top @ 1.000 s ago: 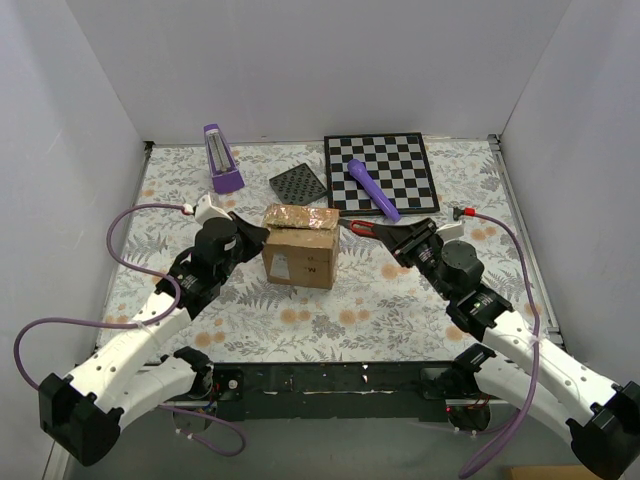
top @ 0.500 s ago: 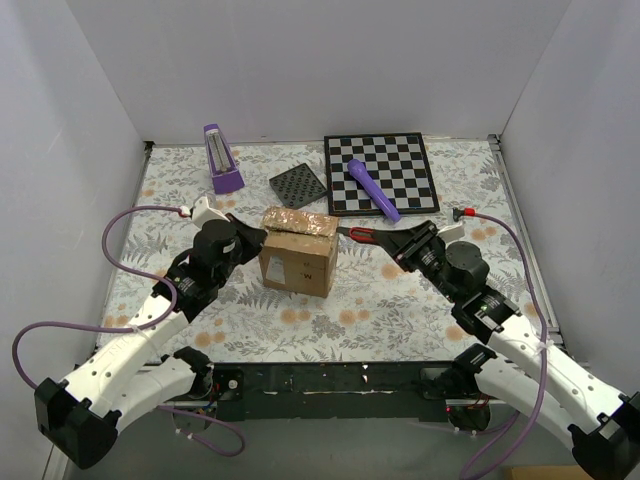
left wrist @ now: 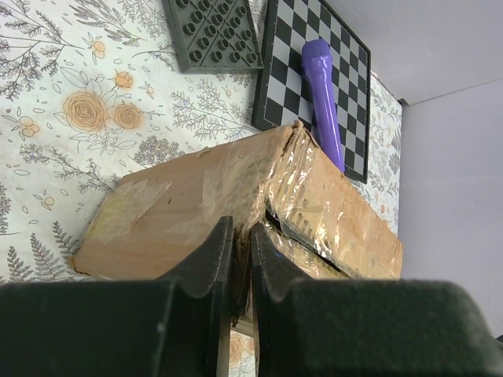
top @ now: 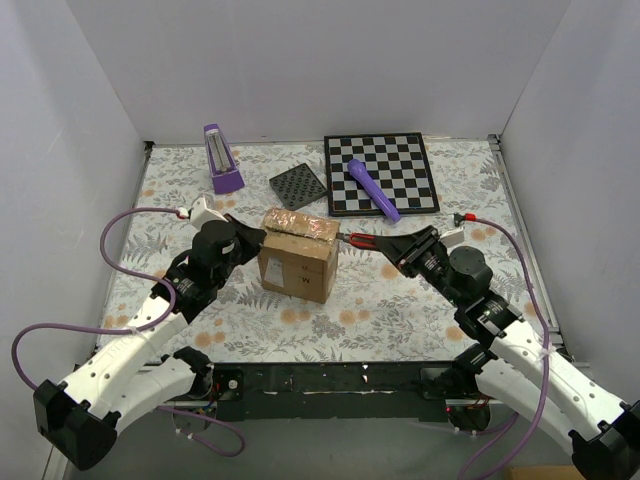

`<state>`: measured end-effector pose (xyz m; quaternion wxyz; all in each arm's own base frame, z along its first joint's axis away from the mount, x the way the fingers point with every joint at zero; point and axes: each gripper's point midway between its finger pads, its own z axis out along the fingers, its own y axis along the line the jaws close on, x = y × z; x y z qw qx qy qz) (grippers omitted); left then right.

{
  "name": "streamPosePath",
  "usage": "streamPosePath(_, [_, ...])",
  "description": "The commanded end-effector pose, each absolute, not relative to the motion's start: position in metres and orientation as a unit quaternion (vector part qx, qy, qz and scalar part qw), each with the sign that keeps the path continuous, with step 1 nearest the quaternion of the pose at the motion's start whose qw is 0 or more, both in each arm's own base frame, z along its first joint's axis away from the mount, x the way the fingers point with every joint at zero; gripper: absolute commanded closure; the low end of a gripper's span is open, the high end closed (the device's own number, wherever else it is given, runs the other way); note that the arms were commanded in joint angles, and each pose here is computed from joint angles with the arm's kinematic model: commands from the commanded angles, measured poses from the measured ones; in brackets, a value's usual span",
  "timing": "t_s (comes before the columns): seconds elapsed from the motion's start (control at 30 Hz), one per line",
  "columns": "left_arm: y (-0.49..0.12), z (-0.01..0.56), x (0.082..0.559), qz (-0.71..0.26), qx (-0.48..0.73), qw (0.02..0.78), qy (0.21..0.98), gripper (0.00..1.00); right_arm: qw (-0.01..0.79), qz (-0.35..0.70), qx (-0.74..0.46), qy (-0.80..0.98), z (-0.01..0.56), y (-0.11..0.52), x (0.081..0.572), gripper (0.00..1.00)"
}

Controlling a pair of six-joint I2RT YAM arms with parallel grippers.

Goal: Unpack the express box
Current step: Cut the express box at the center of the board.

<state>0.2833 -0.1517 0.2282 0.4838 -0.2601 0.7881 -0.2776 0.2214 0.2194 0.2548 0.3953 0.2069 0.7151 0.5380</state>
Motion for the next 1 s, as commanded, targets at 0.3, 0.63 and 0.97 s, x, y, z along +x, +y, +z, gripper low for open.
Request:
streamPosePath(0.3, [-0.128, 0.233, 0.297, -0.25, -0.332, 0.519, 0.747, 1.0, 0.229, 0.639, 0.057, 0.732, 0.263, 0.269, 0.149, 0.99])
streamPosePath(0.63, [-0.123, 0.225, 0.294, -0.242, -0.34, 0.52, 0.745, 1.0, 0.197, 0.637, 0.011, 0.745, 0.263, 0.268, 0.128, 0.99])
streamPosePath(0.97, [-0.122, 0.212, 0.292, -0.24, -0.352, 0.508, 0.749, 1.0, 0.168, 0.637, 0.004, 0.753, 0.252, 0.265, 0.117, 0.99])
